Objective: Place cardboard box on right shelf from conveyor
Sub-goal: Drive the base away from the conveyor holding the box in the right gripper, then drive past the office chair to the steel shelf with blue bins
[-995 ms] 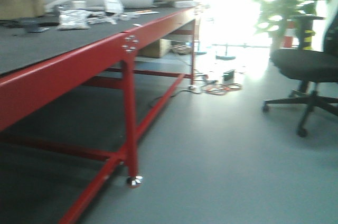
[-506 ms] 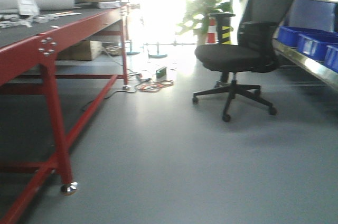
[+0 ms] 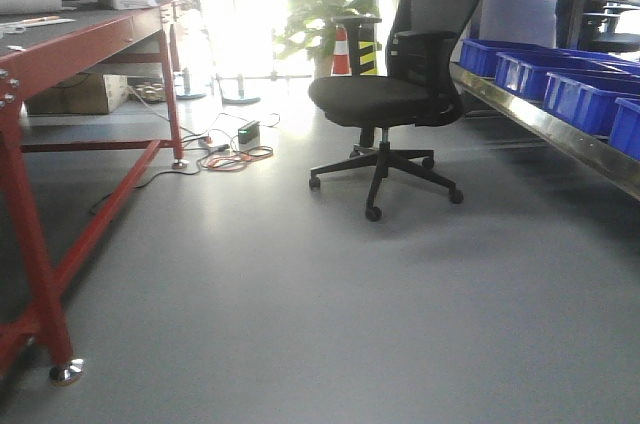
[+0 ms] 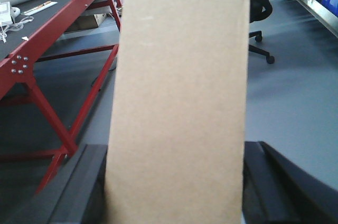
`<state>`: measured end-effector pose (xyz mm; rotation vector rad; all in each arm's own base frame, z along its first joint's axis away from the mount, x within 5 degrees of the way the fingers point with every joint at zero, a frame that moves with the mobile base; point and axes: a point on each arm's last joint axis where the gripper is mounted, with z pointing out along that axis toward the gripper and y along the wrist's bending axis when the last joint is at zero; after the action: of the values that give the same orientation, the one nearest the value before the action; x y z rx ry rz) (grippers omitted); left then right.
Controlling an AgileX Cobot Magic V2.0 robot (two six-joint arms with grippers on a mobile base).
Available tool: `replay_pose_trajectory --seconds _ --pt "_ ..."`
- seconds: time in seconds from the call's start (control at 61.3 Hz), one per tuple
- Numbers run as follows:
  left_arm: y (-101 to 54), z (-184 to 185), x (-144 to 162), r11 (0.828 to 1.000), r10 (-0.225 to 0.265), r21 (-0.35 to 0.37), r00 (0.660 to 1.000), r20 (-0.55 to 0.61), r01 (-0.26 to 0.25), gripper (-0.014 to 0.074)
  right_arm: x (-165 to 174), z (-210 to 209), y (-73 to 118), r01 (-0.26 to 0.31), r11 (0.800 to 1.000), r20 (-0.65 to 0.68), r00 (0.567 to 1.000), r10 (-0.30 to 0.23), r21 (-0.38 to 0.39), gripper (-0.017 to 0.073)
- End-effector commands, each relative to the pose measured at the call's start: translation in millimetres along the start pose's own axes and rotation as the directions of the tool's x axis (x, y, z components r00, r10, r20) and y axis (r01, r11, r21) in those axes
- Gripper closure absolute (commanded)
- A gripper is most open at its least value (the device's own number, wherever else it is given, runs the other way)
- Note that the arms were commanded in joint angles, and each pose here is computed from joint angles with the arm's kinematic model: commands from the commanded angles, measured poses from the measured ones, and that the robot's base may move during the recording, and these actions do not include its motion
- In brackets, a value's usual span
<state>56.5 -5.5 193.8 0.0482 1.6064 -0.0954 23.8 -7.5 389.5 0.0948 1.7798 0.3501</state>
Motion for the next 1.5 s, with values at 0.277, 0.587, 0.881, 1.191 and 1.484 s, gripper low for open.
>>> replay_pose_trajectory --seconds 0.277,0.587,0.881,1.191,1.484 --pt "0.0 -1.1 -5.5 1.000 -0.006 0.004 0.996 0.094 0.006 0.0710 -15.3 -0.6 5.0 0.027 0.999 0.106 0.994 -0.024 -0.026 0.0406" --pt "0.0 -1.1 -5.5 1.000 -0.006 0.004 0.996 0.094 0.006 0.0710 -15.3 -0.6 5.0 0.027 0.999 0.106 0.994 -0.024 -0.026 0.0406" --pt "0.0 -1.1 -5.5 1.000 -0.006 0.004 0.996 0.094 0.006 0.0710 -15.3 -0.6 5.0 0.027 0.999 0.106 0.994 -0.024 -0.026 0.0406" --pt "0.0 -1.1 -5.5 1.000 -0.006 0.004 0.996 0.094 0.006 0.0710 -15.3 -0.6 5.0 0.027 0.999 0.106 0.994 -0.024 -0.026 0.0406" --pt "0.0 -1.1 -5.5 1.000 -0.006 0.004 0.996 0.094 0.006 0.0710 -15.3 -0.6 5.0 0.027 0.999 0.106 0.994 -0.024 -0.026 0.0406"
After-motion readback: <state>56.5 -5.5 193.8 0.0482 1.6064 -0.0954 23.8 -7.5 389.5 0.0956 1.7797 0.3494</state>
